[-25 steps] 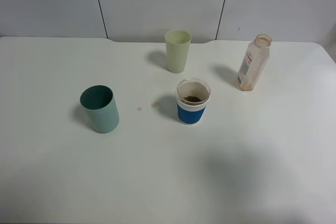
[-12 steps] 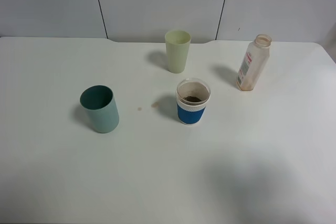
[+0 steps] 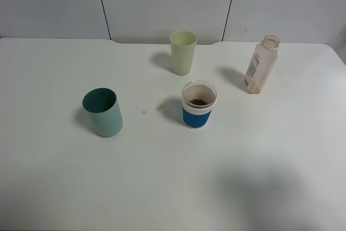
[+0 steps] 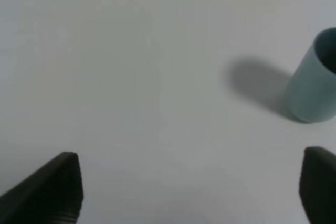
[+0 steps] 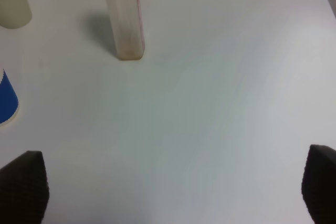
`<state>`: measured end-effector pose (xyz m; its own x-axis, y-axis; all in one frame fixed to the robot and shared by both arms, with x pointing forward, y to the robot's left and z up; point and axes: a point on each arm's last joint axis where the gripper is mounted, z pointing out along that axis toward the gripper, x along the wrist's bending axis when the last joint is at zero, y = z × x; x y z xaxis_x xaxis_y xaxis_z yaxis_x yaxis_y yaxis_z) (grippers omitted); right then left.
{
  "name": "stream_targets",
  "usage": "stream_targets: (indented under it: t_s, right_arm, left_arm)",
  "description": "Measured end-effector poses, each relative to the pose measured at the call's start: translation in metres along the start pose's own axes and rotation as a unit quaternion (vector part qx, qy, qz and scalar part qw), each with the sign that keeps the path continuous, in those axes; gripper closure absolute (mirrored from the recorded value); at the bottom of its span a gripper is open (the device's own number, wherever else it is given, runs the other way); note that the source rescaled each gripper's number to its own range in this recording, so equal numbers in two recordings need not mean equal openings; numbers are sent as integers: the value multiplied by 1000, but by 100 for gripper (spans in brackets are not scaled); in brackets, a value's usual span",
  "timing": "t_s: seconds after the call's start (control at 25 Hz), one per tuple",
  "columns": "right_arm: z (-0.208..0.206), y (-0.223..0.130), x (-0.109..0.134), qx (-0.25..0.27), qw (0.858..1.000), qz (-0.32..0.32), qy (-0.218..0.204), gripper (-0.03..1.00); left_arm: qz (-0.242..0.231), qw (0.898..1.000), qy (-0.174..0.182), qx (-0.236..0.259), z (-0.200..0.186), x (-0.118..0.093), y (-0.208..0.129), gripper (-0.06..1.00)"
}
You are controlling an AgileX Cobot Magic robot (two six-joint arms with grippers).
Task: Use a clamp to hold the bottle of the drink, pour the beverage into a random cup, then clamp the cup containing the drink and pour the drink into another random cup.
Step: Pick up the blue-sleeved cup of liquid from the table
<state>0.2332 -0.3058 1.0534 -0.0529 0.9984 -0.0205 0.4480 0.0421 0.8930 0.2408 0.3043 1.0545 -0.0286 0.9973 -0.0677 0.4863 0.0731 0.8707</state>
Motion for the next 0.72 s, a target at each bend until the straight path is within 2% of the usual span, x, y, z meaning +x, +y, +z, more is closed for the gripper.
stream_targets:
  t_s: [0.72]
  right_arm:
    - [0, 0, -2, -1, 1000, 13, -13, -3]
  left_arm:
    - [0, 1000, 0, 0, 0, 0, 0, 44]
